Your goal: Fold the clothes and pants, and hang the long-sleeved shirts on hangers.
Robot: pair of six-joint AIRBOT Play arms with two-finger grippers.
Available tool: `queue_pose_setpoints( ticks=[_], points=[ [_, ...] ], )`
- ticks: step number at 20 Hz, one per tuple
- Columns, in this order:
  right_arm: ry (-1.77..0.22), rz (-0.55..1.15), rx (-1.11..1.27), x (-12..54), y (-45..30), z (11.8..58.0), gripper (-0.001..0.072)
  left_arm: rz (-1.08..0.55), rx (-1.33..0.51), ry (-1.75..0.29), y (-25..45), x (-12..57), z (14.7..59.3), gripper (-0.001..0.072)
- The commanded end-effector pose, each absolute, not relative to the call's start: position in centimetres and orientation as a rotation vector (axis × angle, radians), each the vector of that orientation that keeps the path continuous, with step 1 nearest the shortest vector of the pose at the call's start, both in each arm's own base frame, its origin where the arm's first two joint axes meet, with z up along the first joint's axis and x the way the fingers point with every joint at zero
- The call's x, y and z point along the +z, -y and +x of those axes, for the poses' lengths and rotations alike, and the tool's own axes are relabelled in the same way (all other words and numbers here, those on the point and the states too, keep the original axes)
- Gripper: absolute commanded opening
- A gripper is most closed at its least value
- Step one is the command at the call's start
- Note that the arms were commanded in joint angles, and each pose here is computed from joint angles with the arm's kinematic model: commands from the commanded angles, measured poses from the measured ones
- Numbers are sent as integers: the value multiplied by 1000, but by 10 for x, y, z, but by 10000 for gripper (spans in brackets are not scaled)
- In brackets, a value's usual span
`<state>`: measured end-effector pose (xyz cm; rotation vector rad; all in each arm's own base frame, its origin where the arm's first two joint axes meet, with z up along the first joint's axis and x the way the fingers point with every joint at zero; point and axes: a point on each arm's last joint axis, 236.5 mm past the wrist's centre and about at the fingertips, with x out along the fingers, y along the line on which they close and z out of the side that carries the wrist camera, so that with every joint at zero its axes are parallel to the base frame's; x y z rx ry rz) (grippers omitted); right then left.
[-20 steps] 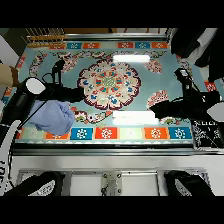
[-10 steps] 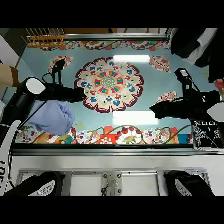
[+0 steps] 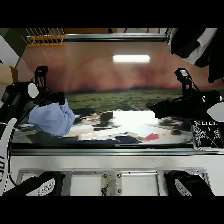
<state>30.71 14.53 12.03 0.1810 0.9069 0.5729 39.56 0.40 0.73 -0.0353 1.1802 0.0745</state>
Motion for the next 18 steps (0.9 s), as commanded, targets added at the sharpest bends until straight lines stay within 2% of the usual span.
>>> queue_pose_setpoints(
  ticks=[1, 6, 7, 8, 9, 12, 14, 16, 18],
  points=[
    [-906, 181, 574, 121, -146, 307, 14, 32, 227, -1270, -61, -41, 383, 720],
    [-906, 181, 574, 121, -146, 307, 14, 20, 240, -1412, -62, -96, 372, 720],
    [-906, 181, 574, 121, -146, 307, 14, 17, 241, -1414, -57, -99, 373, 513],
    [-906, 181, 574, 121, -146, 307, 14, 25, 232, -1407, -53, -97, 375, 237],
    [-906, 181, 574, 121, -146, 307, 14, 30, 223, -1382, -49, -88, 382, 5],
    [-906, 181, 574, 121, -146, 307, 14, 49, 139, -1178, -12, -15, 426, 8],
    [-906, 181, 574, 121, -146, 307, 14, 33, -25, -994, 53, 60, 450, 7],
    [-901, 188, 576, 122, -147, 308, 14, 59, -249, -820, 136, 129, 449, 7],
    [-900, 229, 604, 127, -155, 305, 14, 107, -435, -698, 212, 175, 428, 8]
  ],
)
